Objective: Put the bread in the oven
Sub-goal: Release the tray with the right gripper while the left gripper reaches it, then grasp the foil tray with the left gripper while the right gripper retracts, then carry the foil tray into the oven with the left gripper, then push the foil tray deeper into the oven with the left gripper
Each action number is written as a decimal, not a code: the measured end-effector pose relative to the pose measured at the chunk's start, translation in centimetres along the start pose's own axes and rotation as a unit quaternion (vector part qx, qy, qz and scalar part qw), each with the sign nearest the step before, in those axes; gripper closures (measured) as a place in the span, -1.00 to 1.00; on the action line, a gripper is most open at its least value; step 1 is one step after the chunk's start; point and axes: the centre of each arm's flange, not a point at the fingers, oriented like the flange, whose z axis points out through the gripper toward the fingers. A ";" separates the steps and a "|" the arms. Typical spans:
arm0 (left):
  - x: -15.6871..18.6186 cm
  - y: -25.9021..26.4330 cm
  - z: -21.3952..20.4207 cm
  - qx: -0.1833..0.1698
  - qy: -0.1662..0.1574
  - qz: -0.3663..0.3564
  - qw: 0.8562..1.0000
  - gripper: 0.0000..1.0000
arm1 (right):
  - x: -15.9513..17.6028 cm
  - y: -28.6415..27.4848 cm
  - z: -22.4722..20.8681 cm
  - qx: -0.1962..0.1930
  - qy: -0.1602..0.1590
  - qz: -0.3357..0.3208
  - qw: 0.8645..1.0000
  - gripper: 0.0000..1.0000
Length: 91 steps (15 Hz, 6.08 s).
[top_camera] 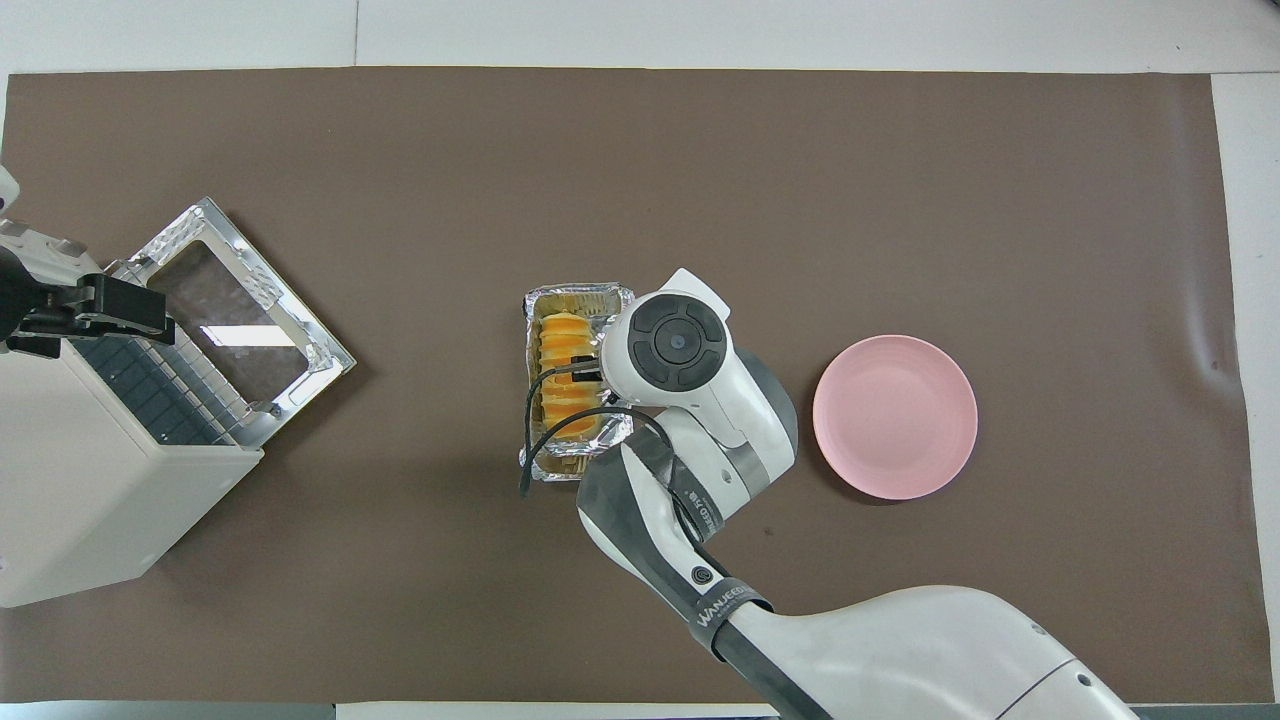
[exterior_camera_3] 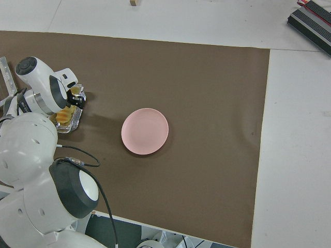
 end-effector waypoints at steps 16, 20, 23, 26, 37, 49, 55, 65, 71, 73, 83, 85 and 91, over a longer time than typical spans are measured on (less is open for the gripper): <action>-2.7 31.6 14.7 -0.009 -0.015 0.048 0.999 -1.00 | 6.6 27.9 -22.2 -0.026 -0.025 -0.051 0.998 -1.00; -4.9 38.0 19.8 0.000 -0.032 0.058 0.998 -1.00 | 4.7 31.1 -25.7 -0.029 -0.031 -0.063 0.997 -1.00; -4.8 39.6 22.8 0.003 -0.038 0.058 0.998 -1.00 | 3.8 33.1 -27.2 -0.029 -0.034 -0.070 0.997 -1.00; -3.7 39.4 24.6 -0.001 -0.032 0.050 0.998 -0.96 | 2.8 34.4 -28.0 -0.029 -0.048 -0.077 0.995 -1.00; -3.2 39.4 28.2 0.008 -0.020 0.056 0.998 -0.69 | 0.5 35.2 -30.0 -0.046 -0.039 -0.071 0.996 -1.00; -3.2 38.9 29.7 0.028 -0.023 0.063 0.997 0.96 | 0.5 35.6 -30.0 -0.053 -0.039 -0.069 0.995 -1.00; 0.1 35.1 27.2 0.079 -0.027 0.030 0.996 0.96 | 0.5 35.7 -29.3 -0.052 -0.046 -0.069 0.995 -1.00; 11.5 12.2 20.2 0.145 -0.009 -0.183 0.972 0.96 | 0.5 35.4 -29.3 -0.037 -0.045 -0.069 0.996 -1.00; 12.0 6.1 21.1 0.176 -0.044 -0.222 0.958 0.96 | 0.5 35.6 -29.3 -0.037 -0.046 -0.067 0.996 -1.00; 11.7 6.1 21.5 0.190 -0.053 -0.219 0.956 0.96 | 0.3 35.6 -29.2 -0.037 -0.052 -0.067 0.996 -1.00; 12.4 3.1 23.8 0.225 -0.080 -0.222 0.945 0.96 | 0.3 35.6 -29.2 -0.036 -0.054 -0.067 0.996 -1.00; 12.5 2.0 23.7 0.226 -0.083 -0.222 0.945 0.96 | 0.3 35.6 -29.2 -0.036 -0.054 -0.067 0.996 -1.00; 12.7 -0.2 23.6 0.226 -0.086 -0.233 0.942 0.96 | 0.2 35.6 -29.2 -0.036 -0.054 -0.067 0.996 -1.00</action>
